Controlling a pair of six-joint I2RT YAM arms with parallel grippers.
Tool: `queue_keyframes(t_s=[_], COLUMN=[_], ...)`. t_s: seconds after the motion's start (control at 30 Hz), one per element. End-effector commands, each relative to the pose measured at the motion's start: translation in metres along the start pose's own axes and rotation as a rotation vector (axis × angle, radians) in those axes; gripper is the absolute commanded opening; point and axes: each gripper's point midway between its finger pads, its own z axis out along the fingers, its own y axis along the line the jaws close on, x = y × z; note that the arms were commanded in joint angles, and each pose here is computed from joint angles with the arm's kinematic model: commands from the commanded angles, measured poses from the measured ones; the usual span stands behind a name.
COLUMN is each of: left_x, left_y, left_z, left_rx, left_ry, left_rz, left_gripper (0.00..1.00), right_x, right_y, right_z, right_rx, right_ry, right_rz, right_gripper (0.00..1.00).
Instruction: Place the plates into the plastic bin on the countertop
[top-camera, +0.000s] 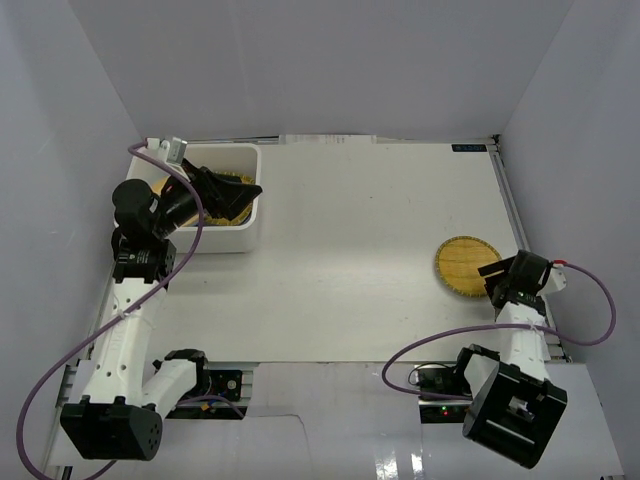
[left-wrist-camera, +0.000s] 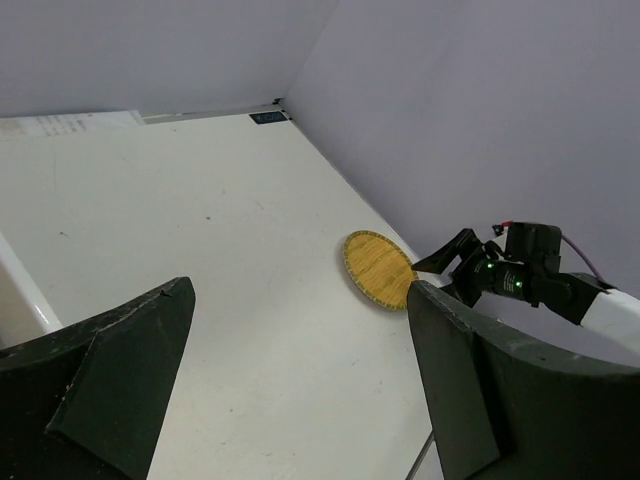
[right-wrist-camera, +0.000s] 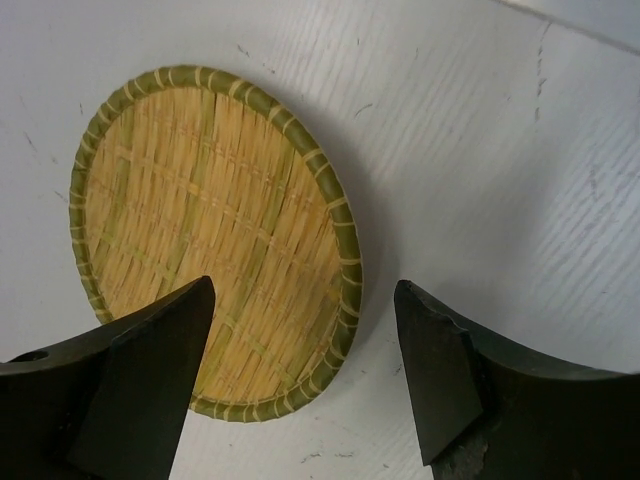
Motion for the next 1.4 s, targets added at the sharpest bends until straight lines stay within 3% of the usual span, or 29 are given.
queue_keyframes(t_s=[0.0, 0.03, 0.2, 0.3, 0.33, 0.4, 0.63, 0.9, 0.93, 1.0, 1.03, 1.1, 1.13, 1.17, 1.23, 1.27, 1.3, 1.37], left_x=[-0.001, -0.001, 0.008, 0.011, 0.010, 0.011, 0.015, -0.018, -0.023, -0.037, -0.041, -0.049, -0.051, -0.053, -0.056, -0.060, -0.058, -0.061], left_y=[-0.014, -0.015, -0.010, -0.008, -0.008, -0.007, -0.011, -0.065, -0.069, -0.082, -0.088, -0.099, -0.102, -0.103, -0.100, -0.098, -0.093, -0.082], left_z=[-0.005, -0.006, -0.005, -0.002, -0.001, -0.001, 0.001, -0.007, -0.008, -0.013, -0.015, -0.018, -0.020, -0.020, -0.019, -0.018, -0.018, -0.016], left_rx=[0.055, 0.058, 0.049, 0.057, 0.061, 0.057, 0.102, 0.290, 0.291, 0.298, 0.310, 0.332, 0.338, 0.331, 0.306, 0.281, 0.251, 0.171], left_ry=[-0.005, -0.006, 0.004, 0.022, 0.023, 0.023, 0.047, 0.008, -0.003, -0.028, -0.027, -0.034, -0.034, -0.032, -0.040, -0.057, -0.047, -0.068], left_rz=[0.050, 0.052, 0.034, 0.019, 0.018, 0.013, -0.021, -0.017, -0.006, 0.023, 0.030, 0.051, 0.057, 0.048, 0.060, 0.061, 0.040, 0.041], left_gripper=[0.98, 0.98, 0.98, 0.98, 0.98, 0.98, 0.98, 0.98, 0.98, 0.98, 0.98, 0.98, 0.98, 0.98, 0.98, 0.98, 0.98, 0.98], right_x=[0.015, 0.034, 0.053, 0.054, 0.050, 0.045, -0.004, 0.005, 0.035, 0.033, 0.061, 0.065, 0.100, 0.097, 0.151, 0.147, 0.191, 0.217], right_y=[0.022, 0.023, 0.031, 0.033, 0.037, 0.044, 0.114, 0.258, 0.276, 0.312, 0.327, 0.362, 0.376, 0.398, 0.422, 0.445, 0.453, 0.470], right_z=[0.009, 0.010, 0.020, 0.021, 0.019, 0.016, -0.045, -0.176, -0.194, -0.234, -0.239, -0.277, -0.275, -0.301, -0.302, -0.327, -0.313, -0.316], right_rx=[-0.144, -0.182, -0.262, -0.301, -0.326, -0.363, -0.709, -1.193, -1.255, -1.379, -1.395, -1.507, -1.508, -1.574, -1.575, -1.640, -1.585, -1.584], right_ry=[0.051, 0.117, 0.170, 0.152, 0.136, 0.113, -0.003, 0.089, 0.179, 0.169, 0.245, 0.253, 0.329, 0.326, 0.418, 0.392, 0.465, 0.483], right_rz=[0.092, 0.101, 0.169, 0.183, 0.190, 0.191, 0.118, -0.056, -0.103, -0.131, -0.168, -0.197, -0.243, -0.257, -0.339, -0.342, -0.399, -0.437], right_gripper=[0.78, 0.76, 0.68, 0.35, 0.18, 0.09, 0.08, 0.08, 0.08, 0.08, 0.08, 0.08, 0.08, 0.08, 0.08, 0.08, 0.08, 0.08])
